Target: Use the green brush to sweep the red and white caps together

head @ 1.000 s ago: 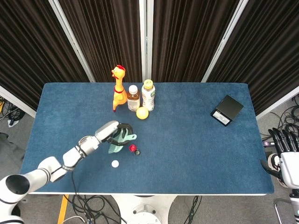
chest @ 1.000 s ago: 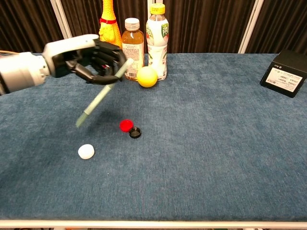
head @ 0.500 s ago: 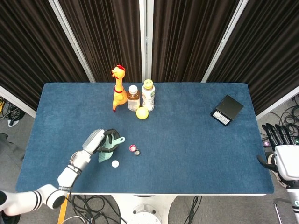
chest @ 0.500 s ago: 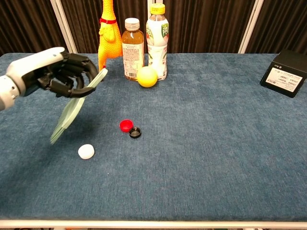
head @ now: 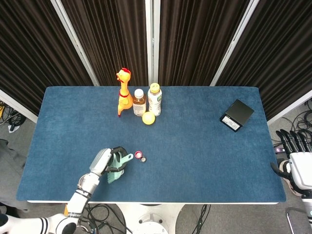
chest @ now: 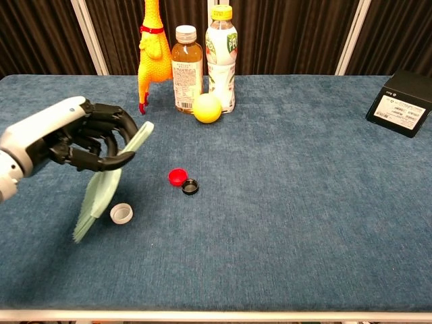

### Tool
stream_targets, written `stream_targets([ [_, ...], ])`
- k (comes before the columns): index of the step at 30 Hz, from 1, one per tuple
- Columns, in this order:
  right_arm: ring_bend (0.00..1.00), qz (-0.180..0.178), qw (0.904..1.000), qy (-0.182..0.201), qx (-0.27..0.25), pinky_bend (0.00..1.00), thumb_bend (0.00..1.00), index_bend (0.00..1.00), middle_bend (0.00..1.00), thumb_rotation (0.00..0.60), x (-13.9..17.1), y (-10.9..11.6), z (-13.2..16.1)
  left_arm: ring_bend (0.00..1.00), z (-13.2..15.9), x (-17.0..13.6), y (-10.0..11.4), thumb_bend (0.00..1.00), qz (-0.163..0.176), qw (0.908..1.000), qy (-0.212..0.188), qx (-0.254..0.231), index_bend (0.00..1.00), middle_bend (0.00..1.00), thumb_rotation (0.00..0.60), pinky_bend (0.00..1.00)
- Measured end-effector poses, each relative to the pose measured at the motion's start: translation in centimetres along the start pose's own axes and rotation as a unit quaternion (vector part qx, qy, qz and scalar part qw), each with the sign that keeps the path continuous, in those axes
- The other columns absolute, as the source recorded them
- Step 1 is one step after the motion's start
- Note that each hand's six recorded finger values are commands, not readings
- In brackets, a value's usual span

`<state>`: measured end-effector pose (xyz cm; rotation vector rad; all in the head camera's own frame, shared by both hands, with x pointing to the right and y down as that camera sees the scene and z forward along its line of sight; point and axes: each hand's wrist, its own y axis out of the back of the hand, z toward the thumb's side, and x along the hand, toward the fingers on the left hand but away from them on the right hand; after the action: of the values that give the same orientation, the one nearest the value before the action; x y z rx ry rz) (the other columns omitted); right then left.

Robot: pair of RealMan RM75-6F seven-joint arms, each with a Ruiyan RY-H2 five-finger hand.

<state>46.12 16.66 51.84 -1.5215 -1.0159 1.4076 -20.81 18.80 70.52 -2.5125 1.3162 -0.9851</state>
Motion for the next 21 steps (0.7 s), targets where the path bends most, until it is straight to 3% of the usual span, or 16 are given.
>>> stream_targets([
  [6, 0.00, -0.002, 1.0000, -0.005, 0.000, 0.01, 0.15, 0.00, 0.07, 0.600, 0.4, 0.2, -0.2, 0.57, 0.9, 0.6, -1.9, 0.47, -0.001, 0.9997, -0.008, -0.022, 0.51, 0.52, 0.600, 0.82],
  [21, 0.00, -0.004, 0.9999, -0.014, -0.002, 0.01, 0.15, 0.00, 0.07, 0.600, 0.8, 0.4, -0.6, 0.55, 3.3, 4.4, -5.0, 0.48, 0.034, 0.9979, -0.055, -0.004, 0.51, 0.51, 0.600, 0.82],
])
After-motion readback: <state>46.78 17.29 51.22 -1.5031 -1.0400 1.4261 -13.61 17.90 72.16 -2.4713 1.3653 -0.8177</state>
